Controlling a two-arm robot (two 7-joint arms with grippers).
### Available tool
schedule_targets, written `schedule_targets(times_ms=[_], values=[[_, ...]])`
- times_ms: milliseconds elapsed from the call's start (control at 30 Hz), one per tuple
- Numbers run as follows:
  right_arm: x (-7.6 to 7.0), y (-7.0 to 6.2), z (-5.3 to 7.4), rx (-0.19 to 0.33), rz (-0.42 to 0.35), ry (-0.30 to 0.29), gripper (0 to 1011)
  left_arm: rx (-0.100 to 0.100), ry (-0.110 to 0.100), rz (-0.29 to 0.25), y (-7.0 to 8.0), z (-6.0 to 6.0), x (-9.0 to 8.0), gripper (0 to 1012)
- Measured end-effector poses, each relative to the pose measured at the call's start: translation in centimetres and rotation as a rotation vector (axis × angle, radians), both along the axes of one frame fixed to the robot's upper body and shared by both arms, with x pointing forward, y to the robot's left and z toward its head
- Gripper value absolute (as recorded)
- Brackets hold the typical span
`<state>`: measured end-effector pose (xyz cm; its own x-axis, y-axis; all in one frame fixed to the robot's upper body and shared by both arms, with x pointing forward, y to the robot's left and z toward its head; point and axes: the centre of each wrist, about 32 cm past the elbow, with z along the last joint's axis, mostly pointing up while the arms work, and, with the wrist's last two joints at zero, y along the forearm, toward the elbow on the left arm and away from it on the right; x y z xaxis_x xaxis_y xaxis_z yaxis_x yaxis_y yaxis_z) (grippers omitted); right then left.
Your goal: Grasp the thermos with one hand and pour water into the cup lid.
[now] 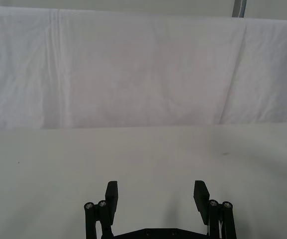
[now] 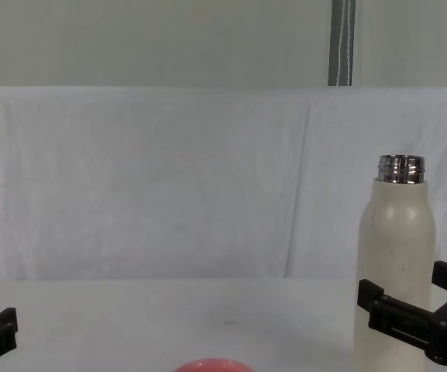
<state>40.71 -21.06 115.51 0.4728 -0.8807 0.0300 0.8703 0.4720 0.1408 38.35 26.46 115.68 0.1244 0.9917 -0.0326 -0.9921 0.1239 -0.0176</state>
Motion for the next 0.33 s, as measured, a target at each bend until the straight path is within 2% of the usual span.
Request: schedule_targets(times_ms=[333], values=[[0.00, 0.00, 0.03, 0.000, 0.000, 0.000, 1002, 0.000, 0.000, 0.000, 0.00, 0.00, 0.00, 1001]])
